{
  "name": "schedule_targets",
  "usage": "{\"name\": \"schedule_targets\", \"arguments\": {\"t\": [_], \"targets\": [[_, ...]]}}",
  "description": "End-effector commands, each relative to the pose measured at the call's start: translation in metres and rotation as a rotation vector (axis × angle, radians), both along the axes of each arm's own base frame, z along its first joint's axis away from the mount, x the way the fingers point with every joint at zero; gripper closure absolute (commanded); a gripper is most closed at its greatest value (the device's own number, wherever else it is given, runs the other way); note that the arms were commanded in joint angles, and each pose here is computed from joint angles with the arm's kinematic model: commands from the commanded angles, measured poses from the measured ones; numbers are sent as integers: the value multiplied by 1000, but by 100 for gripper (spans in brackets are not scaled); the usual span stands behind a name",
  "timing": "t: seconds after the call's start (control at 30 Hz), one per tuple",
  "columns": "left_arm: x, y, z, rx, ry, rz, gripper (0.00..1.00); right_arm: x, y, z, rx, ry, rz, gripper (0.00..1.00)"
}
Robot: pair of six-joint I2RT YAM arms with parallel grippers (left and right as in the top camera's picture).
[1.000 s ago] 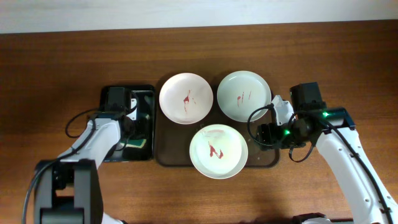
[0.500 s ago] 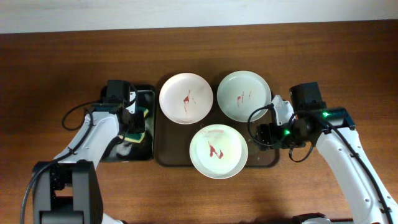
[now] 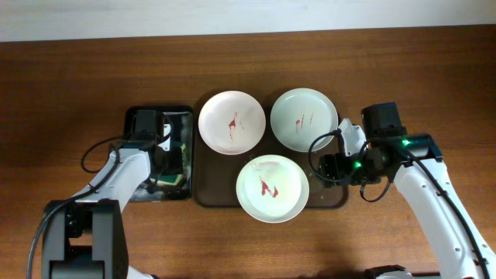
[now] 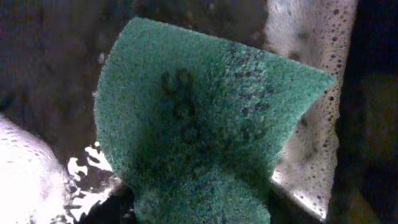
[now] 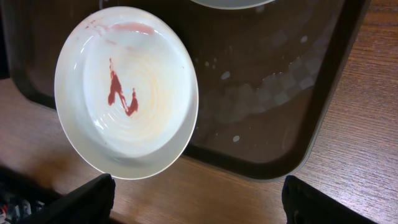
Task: Clean dirty plates on tray and stack at the side
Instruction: 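Grasp the green sponge with left gripper and front plate rim with right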
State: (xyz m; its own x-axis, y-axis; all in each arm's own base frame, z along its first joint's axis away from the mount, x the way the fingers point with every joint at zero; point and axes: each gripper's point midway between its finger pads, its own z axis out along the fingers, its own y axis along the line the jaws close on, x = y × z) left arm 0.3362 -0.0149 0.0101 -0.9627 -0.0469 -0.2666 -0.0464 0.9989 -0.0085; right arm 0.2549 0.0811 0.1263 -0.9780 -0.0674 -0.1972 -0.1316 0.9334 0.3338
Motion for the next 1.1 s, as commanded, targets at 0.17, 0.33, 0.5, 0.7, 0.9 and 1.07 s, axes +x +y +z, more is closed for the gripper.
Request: {"name": "schedule_targets", "arguments": {"t": [0.17,0.33,0.5,0.7,0.9,1.07], "targets": [[5,1,12,4,-28,-5,100,1,1,1,11,0,4,18],[15,-4,43,-29,-82,1,100,0,1,-7,11,6,3,44],[12,-22,60,-130,-112,-33,100,0,7,-23,10,66,25,44],[4,-23,57,-136,-77,-29,100,-4,29,-49,3,144,104,48],[3,-23,57,-136,-68,-29,100,-3,41,-76,-13,214,129,54],[1,-23,56,-136,-63,-28,100,-2,41,-100,-22,269,128,64]]}}
